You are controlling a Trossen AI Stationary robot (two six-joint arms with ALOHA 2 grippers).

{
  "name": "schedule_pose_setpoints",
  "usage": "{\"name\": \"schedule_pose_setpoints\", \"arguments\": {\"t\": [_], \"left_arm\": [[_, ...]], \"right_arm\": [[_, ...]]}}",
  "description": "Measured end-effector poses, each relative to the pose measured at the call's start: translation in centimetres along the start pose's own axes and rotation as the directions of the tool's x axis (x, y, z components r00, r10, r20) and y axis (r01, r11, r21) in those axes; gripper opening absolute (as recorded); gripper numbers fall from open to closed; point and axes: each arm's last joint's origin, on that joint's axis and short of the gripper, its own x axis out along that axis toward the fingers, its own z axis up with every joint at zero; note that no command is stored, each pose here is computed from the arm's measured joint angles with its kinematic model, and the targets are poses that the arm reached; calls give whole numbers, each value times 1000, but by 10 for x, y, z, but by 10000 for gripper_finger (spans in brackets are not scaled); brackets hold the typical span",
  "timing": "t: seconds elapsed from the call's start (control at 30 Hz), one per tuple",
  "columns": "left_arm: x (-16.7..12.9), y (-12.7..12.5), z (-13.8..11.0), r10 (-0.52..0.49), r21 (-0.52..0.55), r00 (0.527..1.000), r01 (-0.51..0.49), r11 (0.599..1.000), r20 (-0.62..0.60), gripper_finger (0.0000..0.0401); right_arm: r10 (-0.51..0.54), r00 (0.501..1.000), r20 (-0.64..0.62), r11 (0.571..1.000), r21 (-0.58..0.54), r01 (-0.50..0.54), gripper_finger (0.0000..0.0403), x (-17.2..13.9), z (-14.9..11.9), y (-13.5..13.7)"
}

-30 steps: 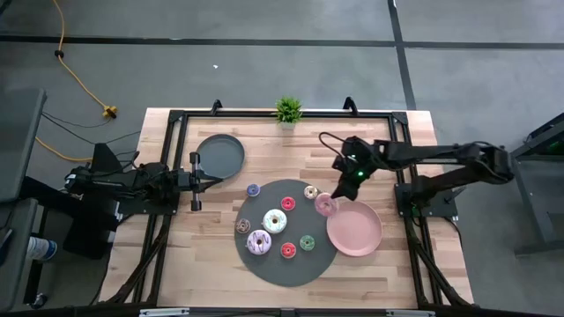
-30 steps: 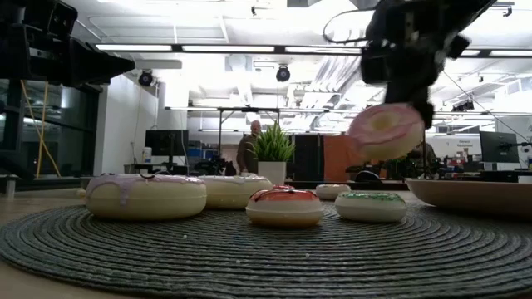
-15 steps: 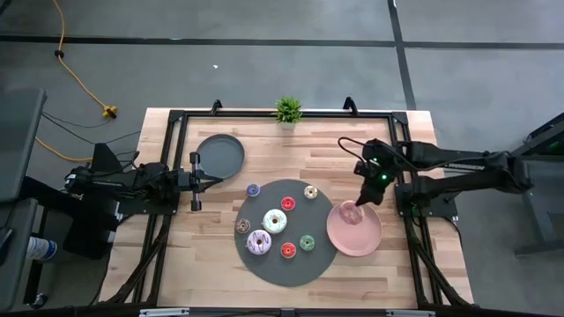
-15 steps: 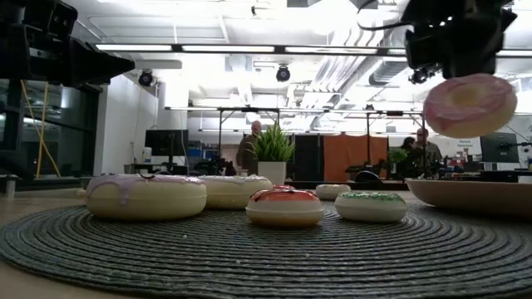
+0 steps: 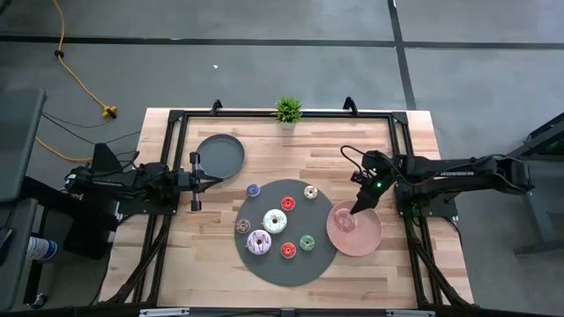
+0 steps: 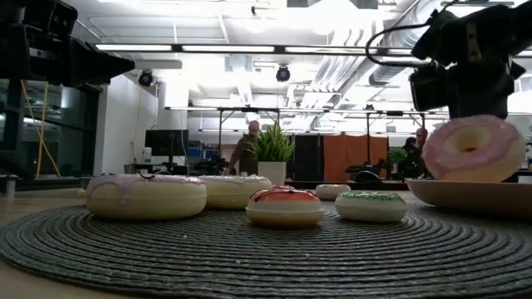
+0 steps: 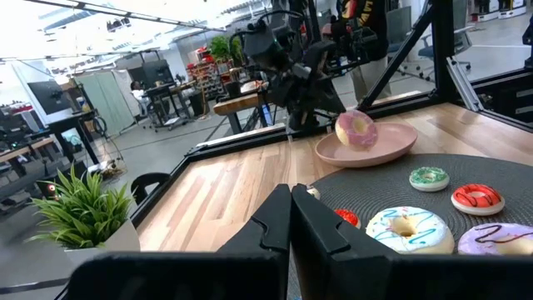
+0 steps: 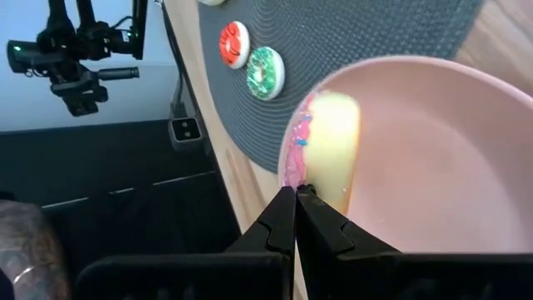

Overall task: Pick & Place donuts
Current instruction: Put the big pink donut on the pink plate

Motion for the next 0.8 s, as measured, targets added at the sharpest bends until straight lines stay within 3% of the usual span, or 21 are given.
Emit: {"name": "schedule_pose_setpoints", "arguments": {"t": [0.3,0.8], "left_arm": [[0,0,0,0,0,1000,0,1000,0,0],[0,0,0,0,0,1000,0,1000,0,0]], "right_arm": [[5,1000,5,1000,14,-5,0,8,-5,-18],[-77,997,31,994,79,74,0,18,10,-42]]}}
